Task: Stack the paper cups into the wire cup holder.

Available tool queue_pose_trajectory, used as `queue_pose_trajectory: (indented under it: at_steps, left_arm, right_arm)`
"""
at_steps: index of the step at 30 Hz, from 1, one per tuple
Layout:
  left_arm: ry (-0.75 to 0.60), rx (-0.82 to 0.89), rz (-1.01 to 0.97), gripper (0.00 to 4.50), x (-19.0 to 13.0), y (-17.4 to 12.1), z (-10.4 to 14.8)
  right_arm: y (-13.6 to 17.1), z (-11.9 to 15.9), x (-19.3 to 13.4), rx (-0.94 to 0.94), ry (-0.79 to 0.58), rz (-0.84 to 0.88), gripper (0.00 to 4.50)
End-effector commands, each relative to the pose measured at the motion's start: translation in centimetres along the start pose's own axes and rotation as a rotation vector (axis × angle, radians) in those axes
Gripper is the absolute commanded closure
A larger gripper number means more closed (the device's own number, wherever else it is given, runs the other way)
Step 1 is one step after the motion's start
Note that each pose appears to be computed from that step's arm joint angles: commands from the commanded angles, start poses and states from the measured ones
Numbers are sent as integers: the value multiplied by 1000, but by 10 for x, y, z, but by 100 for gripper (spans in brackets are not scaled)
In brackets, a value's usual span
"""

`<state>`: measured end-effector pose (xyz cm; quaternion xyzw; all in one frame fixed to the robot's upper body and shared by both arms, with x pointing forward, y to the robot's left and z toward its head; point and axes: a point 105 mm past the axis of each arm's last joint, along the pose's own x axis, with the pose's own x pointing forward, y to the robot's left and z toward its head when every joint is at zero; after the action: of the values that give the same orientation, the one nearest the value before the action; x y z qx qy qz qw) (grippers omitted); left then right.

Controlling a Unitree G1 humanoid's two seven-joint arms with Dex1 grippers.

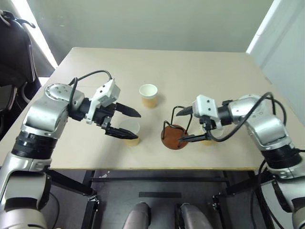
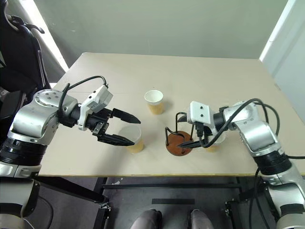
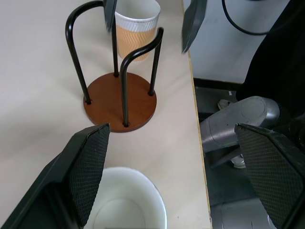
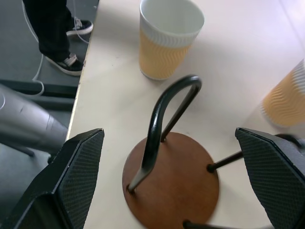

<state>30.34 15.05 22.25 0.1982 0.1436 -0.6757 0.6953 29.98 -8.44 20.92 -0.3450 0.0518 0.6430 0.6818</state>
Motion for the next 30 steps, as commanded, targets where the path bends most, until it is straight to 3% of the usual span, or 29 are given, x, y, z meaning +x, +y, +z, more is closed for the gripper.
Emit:
queue_pose_trajectory:
  at_steps: [1, 8, 14, 22, 25, 30]
  left_arm:
    - [-3, 48, -23, 0, 0, -2, 9]
    - [-10, 61, -30, 0, 3, 0, 11]
    - [-11, 66, -33, 0, 5, 1, 12]
    - [-7, 76, -31, 0, 3, 1, 12]
    - [-5, 79, -29, 0, 3, 1, 12]
    - [-4, 80, -31, 0, 3, 1, 12]
  right_arm:
    - [3, 16, -17, -82, 10, 9, 2]
    - [5, -13, -38, -145, 210, 4, 2]
    - [8, -49, -36, -212, 371, 34, 2]
    - [13, -72, -35, -227, 443, 78, 2]
    - [10, -74, -41, -204, 449, 68, 59]
    - [8, -73, -45, -195, 448, 58, 225]
